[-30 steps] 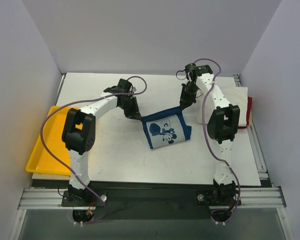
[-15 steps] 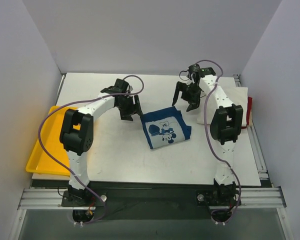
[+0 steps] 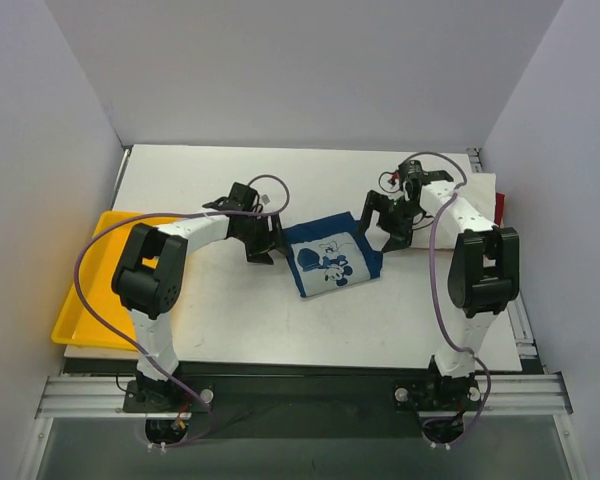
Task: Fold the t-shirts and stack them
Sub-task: Fold the long partially folded tshirt into a neat square, then put the neatly folded tshirt into the corner of the board with the right arm
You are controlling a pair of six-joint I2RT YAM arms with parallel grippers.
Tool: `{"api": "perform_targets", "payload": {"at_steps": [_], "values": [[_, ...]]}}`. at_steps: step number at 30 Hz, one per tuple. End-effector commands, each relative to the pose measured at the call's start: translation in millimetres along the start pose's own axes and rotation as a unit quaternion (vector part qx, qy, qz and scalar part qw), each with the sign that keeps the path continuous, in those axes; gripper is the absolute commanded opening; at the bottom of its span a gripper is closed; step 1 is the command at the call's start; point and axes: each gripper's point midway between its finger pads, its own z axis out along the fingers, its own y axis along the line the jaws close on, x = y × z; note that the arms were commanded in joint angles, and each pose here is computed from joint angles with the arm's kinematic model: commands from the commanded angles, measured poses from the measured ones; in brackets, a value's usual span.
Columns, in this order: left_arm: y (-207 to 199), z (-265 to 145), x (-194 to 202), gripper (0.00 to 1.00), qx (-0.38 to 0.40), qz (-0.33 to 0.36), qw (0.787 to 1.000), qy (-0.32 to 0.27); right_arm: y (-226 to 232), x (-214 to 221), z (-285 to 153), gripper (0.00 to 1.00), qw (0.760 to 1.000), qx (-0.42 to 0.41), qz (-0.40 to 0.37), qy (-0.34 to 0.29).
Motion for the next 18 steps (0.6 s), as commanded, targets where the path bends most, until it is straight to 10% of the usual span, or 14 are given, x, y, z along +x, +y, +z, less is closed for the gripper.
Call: {"api": "perform_targets", "payload": {"at_steps": [1, 18], "values": [[-36.5, -9.6, -13.2, 0.73, 0.067, 0.027, 0.997, -0.037, -4.4, 2.6, -8.4, 0.88, 0.999, -0.017, -0.027, -0.017], [-27.9, 18.4, 1.9, 0.52, 0.05, 0.004, 0.999, -0.005, -25.6, -4.9, 27.4, 0.91, 0.997, -0.072, -0.002, 0.013]]}}
